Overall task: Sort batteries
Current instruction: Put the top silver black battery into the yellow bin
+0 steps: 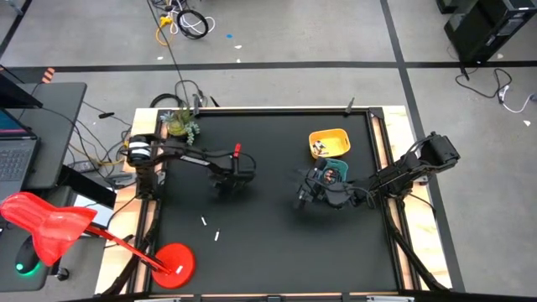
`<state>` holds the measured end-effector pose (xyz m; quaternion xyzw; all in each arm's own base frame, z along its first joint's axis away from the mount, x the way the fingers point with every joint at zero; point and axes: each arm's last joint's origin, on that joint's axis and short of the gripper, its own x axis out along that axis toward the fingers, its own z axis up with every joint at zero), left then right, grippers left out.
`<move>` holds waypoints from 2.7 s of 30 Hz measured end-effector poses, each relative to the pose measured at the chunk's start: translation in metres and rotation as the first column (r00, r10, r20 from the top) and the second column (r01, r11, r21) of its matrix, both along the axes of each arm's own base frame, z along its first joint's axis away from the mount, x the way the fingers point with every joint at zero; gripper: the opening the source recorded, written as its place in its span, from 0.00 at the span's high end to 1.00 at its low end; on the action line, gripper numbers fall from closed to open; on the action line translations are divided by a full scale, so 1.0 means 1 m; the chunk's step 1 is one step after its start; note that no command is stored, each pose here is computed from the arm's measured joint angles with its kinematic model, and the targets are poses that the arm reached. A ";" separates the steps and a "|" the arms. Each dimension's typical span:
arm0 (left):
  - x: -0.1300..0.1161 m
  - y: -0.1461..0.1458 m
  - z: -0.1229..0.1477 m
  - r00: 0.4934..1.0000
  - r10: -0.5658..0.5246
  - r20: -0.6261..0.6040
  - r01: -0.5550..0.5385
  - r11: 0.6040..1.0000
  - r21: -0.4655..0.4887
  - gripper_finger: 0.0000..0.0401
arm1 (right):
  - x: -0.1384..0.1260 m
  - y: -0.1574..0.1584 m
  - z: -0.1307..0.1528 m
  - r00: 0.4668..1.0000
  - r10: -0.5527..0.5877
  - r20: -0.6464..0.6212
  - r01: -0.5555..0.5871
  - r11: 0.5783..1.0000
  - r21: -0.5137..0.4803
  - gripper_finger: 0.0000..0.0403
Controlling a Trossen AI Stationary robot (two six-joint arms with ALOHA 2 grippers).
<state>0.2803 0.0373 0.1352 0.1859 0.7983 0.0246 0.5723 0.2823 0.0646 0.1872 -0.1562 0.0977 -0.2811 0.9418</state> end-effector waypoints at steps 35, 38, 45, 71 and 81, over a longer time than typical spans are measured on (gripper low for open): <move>0.061 -0.042 0.117 0.327 0.111 0.938 0.164 0.971 -0.172 1.00 | 0.009 -0.004 0.011 0.933 0.321 0.160 -0.338 0.937 0.092 0.70; 0.063 -0.043 0.120 0.289 0.135 0.948 0.190 0.962 -0.195 1.00 | 0.011 -0.002 0.010 0.925 0.325 0.194 -0.344 0.937 0.068 0.69; 0.065 -0.051 0.123 0.259 0.145 0.955 0.222 0.953 -0.205 1.00 | 0.021 0.000 -0.004 0.903 0.317 0.290 -0.327 0.945 -0.017 0.69; 0.067 -0.055 0.126 0.220 0.113 0.969 0.226 0.960 -0.163 1.00 | 0.025 -0.006 -0.015 0.904 0.301 0.304 -0.312 0.950 -0.012 0.93; 0.056 -0.048 0.112 0.344 0.125 0.930 -0.033 0.992 -0.121 0.69 | 0.024 -0.011 -0.021 0.977 0.138 0.162 -0.135 0.990 -0.033 0.93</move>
